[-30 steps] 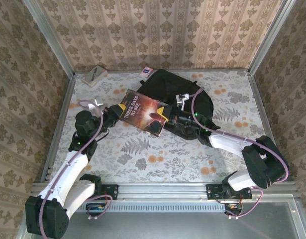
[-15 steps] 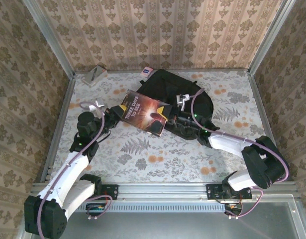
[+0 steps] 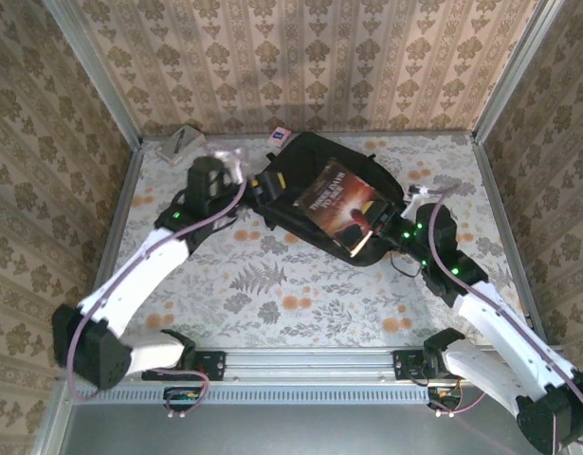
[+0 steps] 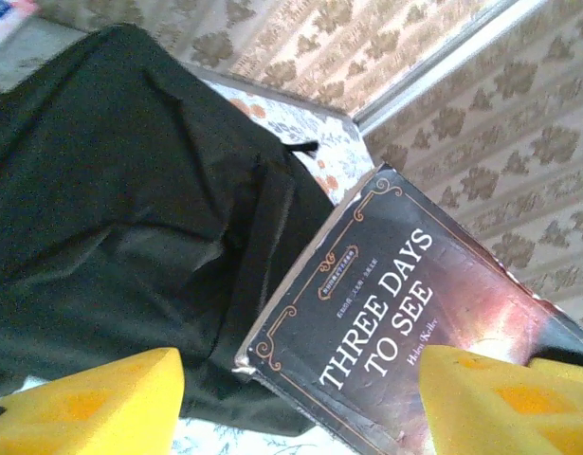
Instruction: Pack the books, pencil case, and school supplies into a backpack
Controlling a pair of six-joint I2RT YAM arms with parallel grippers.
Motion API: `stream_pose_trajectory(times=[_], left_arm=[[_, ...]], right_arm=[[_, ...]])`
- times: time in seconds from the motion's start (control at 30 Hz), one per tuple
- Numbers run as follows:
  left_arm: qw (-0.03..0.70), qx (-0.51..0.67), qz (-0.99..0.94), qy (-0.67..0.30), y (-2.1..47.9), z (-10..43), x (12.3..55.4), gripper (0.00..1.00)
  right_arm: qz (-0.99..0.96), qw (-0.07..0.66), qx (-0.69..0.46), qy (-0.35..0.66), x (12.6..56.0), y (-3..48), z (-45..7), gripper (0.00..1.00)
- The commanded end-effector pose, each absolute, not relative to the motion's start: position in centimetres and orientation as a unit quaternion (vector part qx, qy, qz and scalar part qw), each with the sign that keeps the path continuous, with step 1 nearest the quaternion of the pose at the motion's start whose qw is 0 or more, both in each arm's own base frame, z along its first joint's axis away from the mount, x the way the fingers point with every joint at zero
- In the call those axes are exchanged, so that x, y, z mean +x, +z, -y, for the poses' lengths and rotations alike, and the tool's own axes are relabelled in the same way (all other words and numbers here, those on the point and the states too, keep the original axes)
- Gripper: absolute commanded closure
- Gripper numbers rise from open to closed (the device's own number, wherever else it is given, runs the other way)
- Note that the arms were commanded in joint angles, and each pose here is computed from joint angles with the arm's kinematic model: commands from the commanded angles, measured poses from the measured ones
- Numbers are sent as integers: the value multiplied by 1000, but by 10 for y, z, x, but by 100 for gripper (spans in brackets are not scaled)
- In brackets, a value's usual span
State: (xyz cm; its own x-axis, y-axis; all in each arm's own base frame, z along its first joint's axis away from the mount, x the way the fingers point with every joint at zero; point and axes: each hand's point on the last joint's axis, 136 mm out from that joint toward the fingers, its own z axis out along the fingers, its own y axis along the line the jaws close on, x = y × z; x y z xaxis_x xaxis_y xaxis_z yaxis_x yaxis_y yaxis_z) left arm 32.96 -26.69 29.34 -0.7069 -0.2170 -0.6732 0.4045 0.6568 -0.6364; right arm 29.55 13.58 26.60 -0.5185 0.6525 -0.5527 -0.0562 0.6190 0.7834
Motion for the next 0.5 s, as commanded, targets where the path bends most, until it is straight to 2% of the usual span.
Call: stream_pose_trajectory(times=[0.0, 0.23, 0.47], left_arm=[[344, 138, -867, -335, 257, 293, 342, 33], [273, 249, -878, -304, 222, 371, 380, 38], [256, 285, -900, -208, 177, 399, 410, 38]], right_arm=[[-791, 505, 230, 256, 282, 265, -78, 100], [-768, 561, 272, 143, 259, 275, -22, 100], [-767, 577, 264, 102, 262, 280, -12, 100]])
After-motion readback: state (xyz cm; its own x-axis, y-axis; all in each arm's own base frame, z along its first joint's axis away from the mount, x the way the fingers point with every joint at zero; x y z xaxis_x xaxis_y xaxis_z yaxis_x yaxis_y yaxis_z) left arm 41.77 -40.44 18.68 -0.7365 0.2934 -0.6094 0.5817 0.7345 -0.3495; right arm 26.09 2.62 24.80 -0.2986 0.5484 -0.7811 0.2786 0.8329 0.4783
